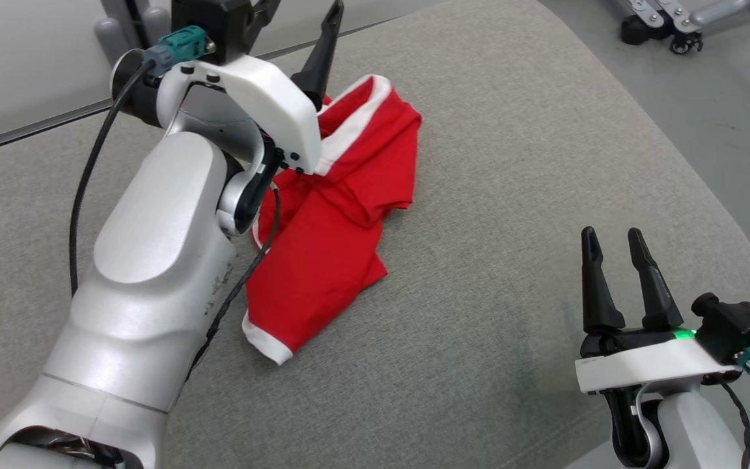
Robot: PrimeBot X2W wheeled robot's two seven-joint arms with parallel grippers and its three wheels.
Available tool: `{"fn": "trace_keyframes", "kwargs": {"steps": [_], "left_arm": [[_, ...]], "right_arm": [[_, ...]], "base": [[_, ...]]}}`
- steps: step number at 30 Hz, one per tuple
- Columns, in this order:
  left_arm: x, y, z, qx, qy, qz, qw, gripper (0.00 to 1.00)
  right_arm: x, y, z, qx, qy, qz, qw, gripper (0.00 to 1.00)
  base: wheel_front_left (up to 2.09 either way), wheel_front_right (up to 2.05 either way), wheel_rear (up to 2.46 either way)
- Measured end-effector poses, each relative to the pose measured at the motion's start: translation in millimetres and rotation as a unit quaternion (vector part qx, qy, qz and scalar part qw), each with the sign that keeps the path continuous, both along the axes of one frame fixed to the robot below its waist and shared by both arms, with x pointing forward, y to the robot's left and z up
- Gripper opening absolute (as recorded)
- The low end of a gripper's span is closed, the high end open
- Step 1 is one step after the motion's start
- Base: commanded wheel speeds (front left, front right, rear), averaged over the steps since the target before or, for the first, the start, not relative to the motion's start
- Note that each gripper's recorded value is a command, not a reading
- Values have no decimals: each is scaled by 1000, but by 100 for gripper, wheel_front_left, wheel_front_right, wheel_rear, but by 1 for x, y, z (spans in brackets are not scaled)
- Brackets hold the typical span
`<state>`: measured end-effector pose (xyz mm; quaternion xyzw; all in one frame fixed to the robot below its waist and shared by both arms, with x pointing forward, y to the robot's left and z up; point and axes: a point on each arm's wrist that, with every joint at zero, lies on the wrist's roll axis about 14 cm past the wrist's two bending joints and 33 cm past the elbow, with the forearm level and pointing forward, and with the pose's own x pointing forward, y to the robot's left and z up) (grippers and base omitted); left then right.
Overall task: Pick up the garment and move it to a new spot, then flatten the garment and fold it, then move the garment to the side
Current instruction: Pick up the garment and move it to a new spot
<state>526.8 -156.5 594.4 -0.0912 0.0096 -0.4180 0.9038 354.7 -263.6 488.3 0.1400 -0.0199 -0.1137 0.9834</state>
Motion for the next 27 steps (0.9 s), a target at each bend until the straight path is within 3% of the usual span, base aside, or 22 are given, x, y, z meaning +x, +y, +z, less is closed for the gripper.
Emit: {"fn": "trace_keyframes", "kwargs": {"steps": [6,12,19,27], "left_arm": [[20,60,-7,-14,-5,67,998,100],[11,141,-35,-12,-3,145,989,100],[-33,223,-74,-4,19,228,973,100],[-99,268,-113,-27,72,307,949,100]], "right_arm": [[16,20,0,-7,-4,34,999,100],[36,49,1,-25,-8,83,996,100],[59,106,3,-51,-16,169,984,100],[64,149,17,-63,-39,228,971,100]], "base": [[0,0,0],[0,0,0],[0,0,0],[0,0,0]]}}
